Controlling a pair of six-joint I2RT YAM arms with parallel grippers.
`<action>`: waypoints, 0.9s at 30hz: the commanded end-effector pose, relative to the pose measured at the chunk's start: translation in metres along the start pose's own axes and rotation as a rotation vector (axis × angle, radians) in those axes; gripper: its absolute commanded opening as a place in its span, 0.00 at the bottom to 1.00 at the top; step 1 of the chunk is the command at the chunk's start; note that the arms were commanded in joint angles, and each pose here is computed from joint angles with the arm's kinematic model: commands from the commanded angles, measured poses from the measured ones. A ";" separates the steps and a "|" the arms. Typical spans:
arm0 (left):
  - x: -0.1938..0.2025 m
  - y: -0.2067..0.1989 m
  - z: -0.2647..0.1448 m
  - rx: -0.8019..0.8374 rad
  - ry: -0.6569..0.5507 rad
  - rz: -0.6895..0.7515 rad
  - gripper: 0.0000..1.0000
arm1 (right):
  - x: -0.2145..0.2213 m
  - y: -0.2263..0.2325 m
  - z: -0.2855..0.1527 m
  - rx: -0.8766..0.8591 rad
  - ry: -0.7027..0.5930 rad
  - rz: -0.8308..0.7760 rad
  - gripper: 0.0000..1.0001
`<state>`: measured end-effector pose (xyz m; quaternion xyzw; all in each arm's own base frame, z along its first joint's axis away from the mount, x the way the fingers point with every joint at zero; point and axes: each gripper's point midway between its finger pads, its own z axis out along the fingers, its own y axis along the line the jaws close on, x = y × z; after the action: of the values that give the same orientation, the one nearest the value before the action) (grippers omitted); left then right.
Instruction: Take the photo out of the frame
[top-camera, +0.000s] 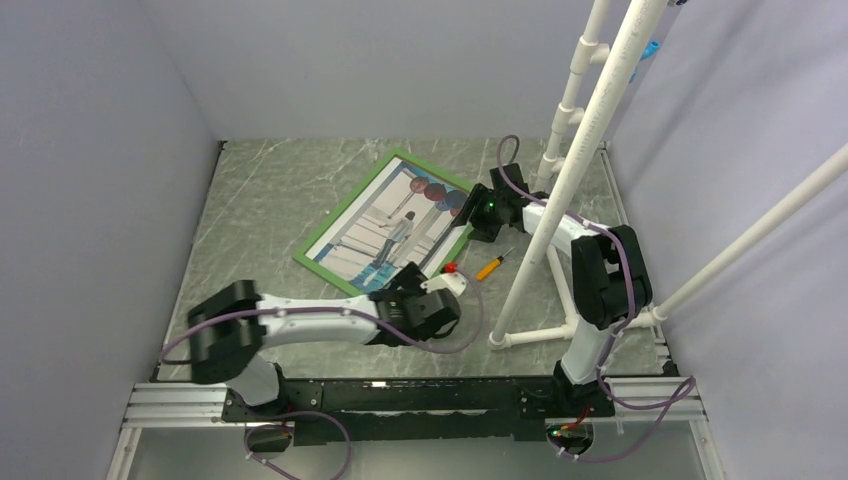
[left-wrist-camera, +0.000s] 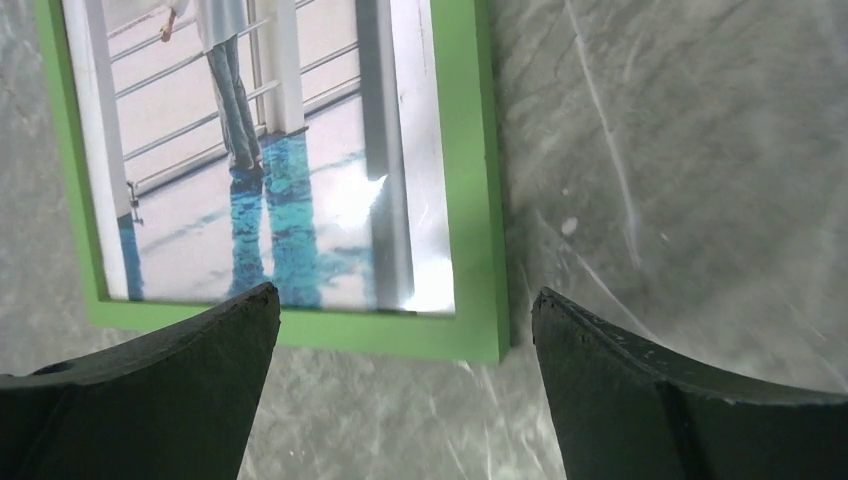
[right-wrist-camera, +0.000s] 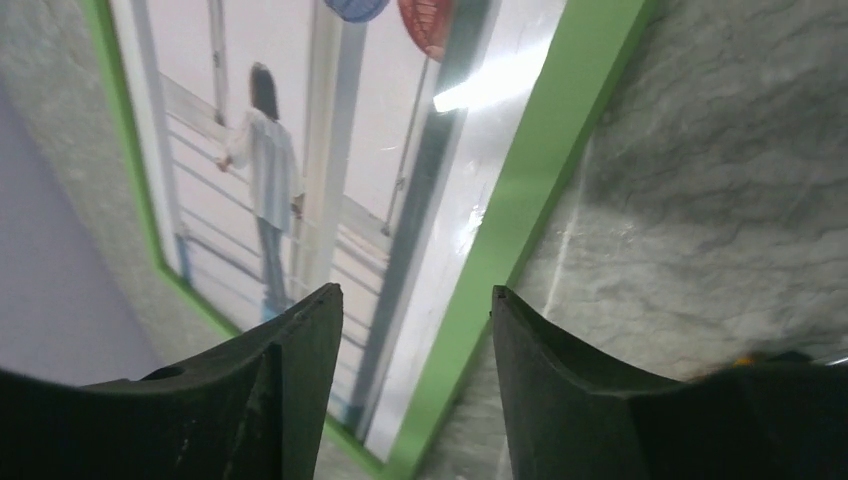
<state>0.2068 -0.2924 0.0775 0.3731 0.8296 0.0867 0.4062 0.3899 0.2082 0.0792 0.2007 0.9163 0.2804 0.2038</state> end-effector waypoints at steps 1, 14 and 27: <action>-0.024 0.003 -0.034 0.171 -0.110 -0.185 0.99 | -0.015 -0.013 0.004 0.053 -0.038 -0.117 0.62; -0.019 0.046 -0.046 0.337 -0.132 -0.529 0.99 | -0.049 -0.047 0.022 0.401 -0.162 -0.089 0.75; -0.027 0.044 -0.032 0.394 -0.179 -0.568 0.96 | -0.055 -0.064 0.042 0.569 -0.169 -0.127 0.54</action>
<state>0.2136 -0.2581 0.1274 0.2124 0.8736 -0.1884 0.3953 0.4434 0.1630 0.0248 0.2158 0.9477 0.0377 0.2319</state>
